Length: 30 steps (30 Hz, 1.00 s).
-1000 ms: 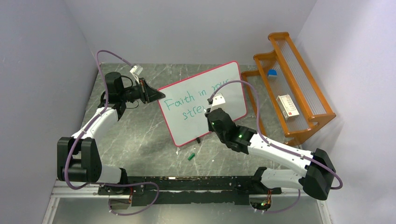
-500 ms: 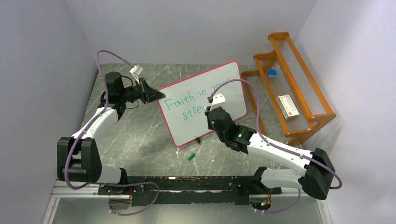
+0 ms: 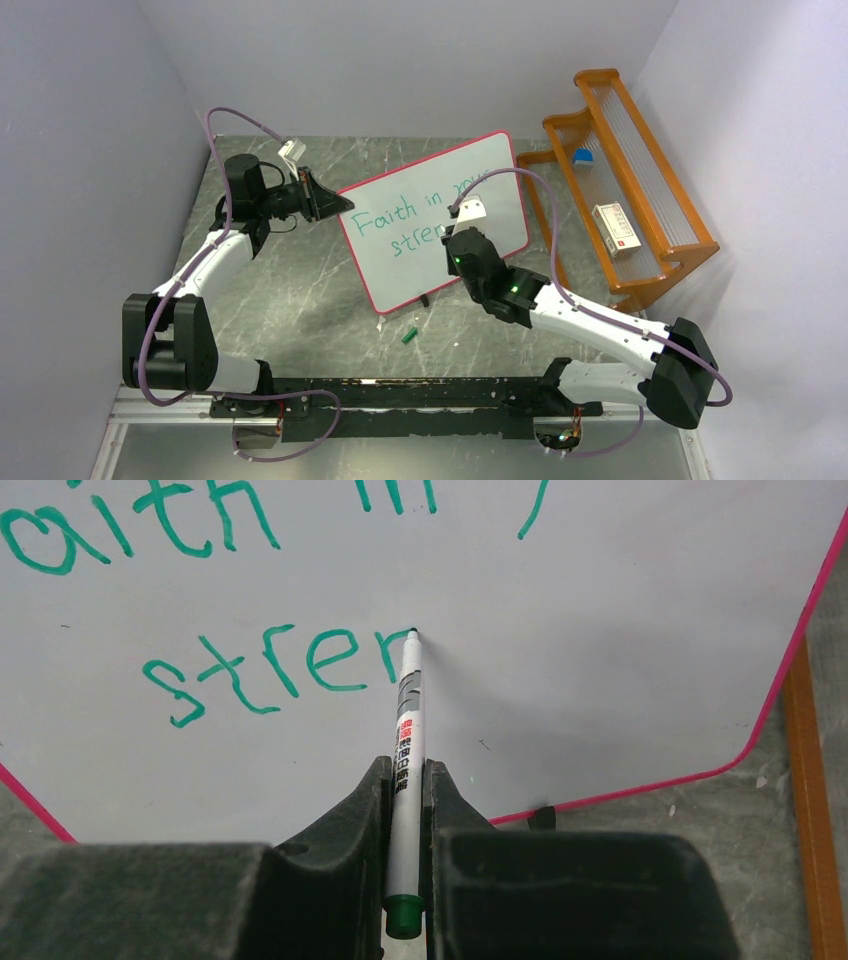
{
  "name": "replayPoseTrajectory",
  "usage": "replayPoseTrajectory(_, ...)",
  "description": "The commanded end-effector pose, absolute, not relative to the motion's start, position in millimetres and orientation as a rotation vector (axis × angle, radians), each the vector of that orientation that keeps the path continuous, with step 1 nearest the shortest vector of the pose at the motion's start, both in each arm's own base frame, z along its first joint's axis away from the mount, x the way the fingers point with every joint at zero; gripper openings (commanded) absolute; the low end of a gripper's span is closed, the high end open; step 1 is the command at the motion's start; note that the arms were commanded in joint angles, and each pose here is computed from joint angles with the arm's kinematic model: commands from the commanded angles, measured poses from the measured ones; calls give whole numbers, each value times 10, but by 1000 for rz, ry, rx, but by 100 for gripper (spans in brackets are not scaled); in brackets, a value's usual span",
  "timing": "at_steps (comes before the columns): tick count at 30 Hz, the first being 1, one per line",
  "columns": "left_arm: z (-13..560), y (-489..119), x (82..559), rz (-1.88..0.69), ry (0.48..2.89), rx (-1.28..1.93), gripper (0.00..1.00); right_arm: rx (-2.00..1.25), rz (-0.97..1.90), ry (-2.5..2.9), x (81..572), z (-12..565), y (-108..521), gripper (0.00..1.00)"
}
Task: Write a sentence on the whiteboard
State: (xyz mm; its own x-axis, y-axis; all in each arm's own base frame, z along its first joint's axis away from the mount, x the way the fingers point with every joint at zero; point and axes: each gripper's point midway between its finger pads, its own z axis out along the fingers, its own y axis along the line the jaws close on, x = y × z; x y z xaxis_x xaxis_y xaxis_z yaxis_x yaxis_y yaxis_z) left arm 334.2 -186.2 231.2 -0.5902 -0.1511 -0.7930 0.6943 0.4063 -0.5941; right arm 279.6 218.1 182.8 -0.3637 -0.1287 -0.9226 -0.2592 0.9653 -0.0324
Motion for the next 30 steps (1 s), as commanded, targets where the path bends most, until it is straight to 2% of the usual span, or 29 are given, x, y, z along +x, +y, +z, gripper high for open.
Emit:
replayPoseTrajectory(1,1979,-1866,3354,-1245,1941,438,5,-246,133,1952,2824,1839,2145,0)
replayPoseTrajectory(30,1975,-1862,3355,-1241,1943,437,5,-260,142,2025,2663,1639,2051,0)
